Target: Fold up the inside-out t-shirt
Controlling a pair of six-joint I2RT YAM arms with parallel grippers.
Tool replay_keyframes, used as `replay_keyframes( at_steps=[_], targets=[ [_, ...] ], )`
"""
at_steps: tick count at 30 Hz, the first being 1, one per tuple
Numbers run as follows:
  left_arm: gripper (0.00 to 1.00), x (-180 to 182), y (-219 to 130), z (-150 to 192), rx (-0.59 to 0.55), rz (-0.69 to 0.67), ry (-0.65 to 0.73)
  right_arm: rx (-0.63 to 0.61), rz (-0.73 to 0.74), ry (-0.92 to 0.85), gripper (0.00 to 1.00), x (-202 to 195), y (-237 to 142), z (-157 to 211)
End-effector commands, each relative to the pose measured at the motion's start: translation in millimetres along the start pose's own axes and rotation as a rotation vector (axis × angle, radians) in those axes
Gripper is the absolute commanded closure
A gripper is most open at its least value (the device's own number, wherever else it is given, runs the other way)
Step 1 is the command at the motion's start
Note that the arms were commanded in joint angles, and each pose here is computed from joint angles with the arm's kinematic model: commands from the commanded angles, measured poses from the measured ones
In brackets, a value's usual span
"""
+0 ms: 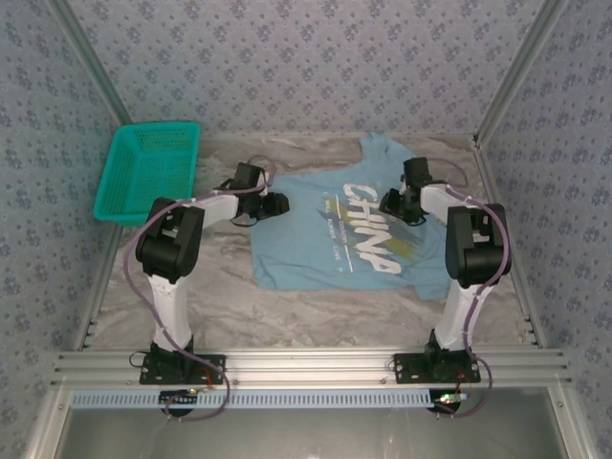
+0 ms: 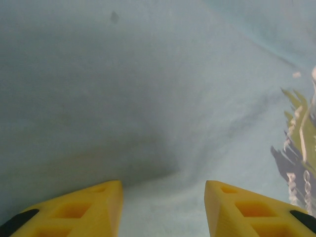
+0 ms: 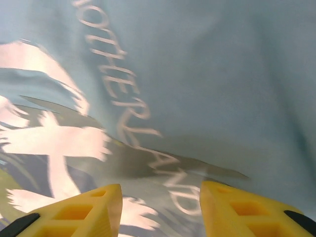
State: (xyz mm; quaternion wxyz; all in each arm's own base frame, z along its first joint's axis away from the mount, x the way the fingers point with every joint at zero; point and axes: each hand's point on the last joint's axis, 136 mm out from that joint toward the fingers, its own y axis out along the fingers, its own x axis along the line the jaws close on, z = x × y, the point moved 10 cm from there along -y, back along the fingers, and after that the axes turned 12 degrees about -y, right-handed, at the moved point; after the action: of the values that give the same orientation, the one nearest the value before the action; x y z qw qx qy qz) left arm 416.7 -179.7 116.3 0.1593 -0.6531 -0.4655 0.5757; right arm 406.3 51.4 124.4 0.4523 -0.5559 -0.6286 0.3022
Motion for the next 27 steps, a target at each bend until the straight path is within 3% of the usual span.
replay_keyframes(
  at_steps=[1, 10, 16, 19, 27],
  targets=[
    [0.53, 23, 5, -16, -0.02, -0.092, -0.009, 0.067, -0.047, -0.008, 0.53, 24, 20, 7],
    [0.53, 72, -13, -61, -0.109, -0.195, -0.077, 0.073, -0.246, -0.104, 0.53, 92, 31, -25],
    [0.52, 53, -34, -85, -0.148, -0.163, -0.043, 0.033, -0.247, -0.252, 0.53, 101, -21, -43],
    [0.5, 33, -55, -81, -0.173, -0.065, -0.035, 0.006, -0.162, -0.283, 0.51, 87, -65, -19],
    [0.47, -4, -105, -24, -0.215, 0.055, -0.001, 0.201, 0.148, -0.112, 0.45, 15, -140, 115]
  ],
)
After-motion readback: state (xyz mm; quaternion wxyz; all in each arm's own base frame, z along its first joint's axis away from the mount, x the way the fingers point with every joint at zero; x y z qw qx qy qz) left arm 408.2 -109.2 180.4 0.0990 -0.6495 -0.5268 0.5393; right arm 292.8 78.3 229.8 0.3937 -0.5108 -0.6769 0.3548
